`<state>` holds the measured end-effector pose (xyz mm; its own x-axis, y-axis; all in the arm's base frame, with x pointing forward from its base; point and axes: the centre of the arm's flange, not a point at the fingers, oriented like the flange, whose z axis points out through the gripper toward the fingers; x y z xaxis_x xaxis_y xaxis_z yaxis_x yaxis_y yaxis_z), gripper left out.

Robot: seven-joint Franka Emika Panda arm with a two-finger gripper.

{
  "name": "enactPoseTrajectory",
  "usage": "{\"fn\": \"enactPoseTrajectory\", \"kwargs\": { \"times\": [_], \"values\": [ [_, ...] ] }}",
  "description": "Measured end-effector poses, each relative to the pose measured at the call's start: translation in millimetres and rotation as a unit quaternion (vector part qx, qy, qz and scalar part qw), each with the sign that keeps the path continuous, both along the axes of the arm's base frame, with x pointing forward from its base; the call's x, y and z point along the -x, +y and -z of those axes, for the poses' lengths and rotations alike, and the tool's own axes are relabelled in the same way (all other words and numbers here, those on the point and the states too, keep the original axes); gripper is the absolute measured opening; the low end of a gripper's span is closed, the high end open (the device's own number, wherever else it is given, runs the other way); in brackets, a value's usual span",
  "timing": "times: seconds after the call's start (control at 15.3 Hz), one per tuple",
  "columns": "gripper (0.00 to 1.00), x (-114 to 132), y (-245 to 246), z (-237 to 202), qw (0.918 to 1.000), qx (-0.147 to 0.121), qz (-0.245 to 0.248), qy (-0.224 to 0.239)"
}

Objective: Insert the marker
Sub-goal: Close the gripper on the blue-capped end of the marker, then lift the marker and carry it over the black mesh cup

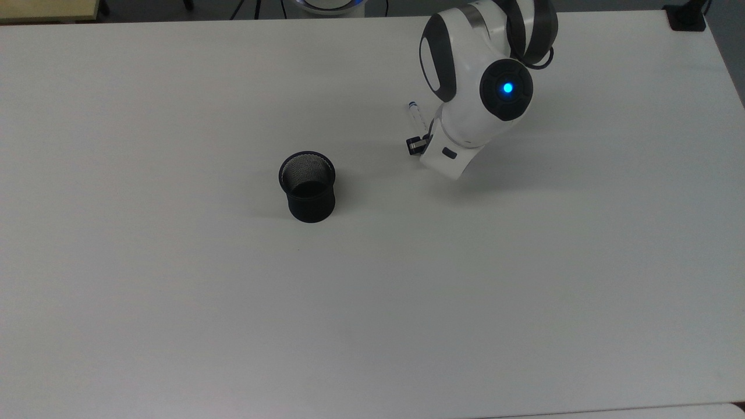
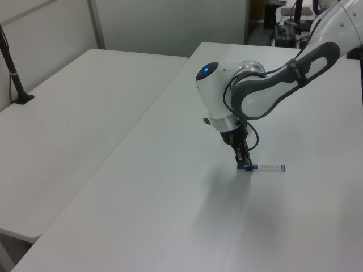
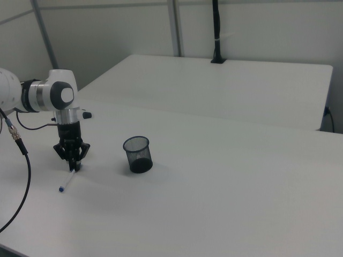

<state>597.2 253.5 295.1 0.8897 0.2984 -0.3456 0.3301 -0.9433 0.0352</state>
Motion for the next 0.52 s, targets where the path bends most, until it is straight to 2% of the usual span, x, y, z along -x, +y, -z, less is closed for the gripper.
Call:
{"fn": "enactPoseTrajectory", "kwargs": {
  "times": [0.26, 0.52],
  "values": [
    [0.16, -7, 1, -14, 0.9997, -0.003, 0.014, -0.018],
    [0.16, -20, -16, -93, 0.9959, -0.026, 0.036, -0.079]
  ]
}}
